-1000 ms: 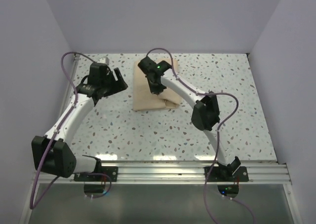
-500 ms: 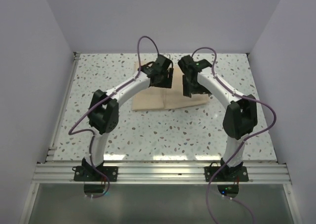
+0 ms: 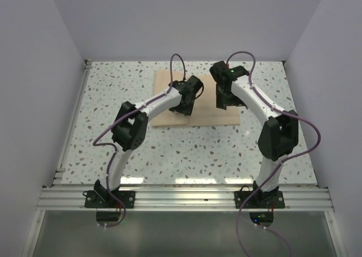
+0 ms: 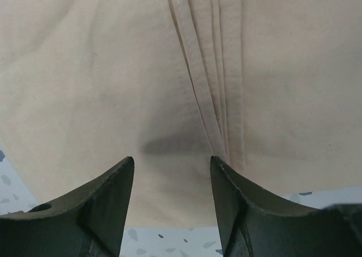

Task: Open and lay out the surgical kit
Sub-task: Open the surgical kit at the center of the board.

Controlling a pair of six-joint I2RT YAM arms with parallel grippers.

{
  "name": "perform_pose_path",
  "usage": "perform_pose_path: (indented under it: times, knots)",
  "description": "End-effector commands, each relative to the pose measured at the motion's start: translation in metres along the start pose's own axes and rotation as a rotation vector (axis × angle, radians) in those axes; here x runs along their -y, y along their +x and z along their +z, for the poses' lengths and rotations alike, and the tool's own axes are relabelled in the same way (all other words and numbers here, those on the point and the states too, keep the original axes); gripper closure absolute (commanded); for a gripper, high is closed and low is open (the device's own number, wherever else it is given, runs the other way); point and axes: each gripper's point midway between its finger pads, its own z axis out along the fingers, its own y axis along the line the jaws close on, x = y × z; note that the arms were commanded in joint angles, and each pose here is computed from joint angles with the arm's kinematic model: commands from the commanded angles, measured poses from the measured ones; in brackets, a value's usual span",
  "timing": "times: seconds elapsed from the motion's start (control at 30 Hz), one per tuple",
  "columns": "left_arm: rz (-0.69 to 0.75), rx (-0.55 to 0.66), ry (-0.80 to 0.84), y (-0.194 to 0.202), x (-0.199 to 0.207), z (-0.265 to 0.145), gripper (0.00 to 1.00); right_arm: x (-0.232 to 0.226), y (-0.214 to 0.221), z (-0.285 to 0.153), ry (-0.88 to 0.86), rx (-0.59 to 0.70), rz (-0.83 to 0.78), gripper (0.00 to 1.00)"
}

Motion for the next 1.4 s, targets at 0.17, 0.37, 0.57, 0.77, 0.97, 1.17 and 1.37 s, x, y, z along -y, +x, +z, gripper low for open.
perform_pose_path:
  times: [0.17,0.37,0.57,0.77,0.97,1.17,1.37]
  knots:
    - [0.091,-0.030,0.137,0.026,0.042,0.000,0.34,0.005,-0.024,-0.009,-0.005,0.043,0.035,0.02]
    - [0.074,-0.017,0.217,0.024,0.055,-0.008,0.30,0.002,-0.018,-0.006,-0.010,0.022,0.026,0.01]
    - [0.089,-0.056,0.084,0.033,0.036,0.009,0.31,0.003,-0.014,-0.002,-0.001,0.015,0.013,0.02]
    - [0.102,-0.079,0.006,0.039,0.022,0.021,0.70,-0.001,-0.018,-0.001,-0.013,0.022,0.004,0.01]
    - [-0.033,0.068,0.002,-0.029,-0.012,-0.038,1.00,-0.010,-0.029,-0.004,-0.056,0.036,0.005,0.02]
    - [-0.394,0.190,-0.049,-0.058,-0.140,-0.109,1.00,-0.033,-0.068,-0.013,-0.145,0.098,0.043,0.02]
    - [-0.580,0.177,-0.157,0.006,-0.223,-0.111,0.21,-0.044,-0.107,0.000,-0.206,0.122,0.121,0.02]
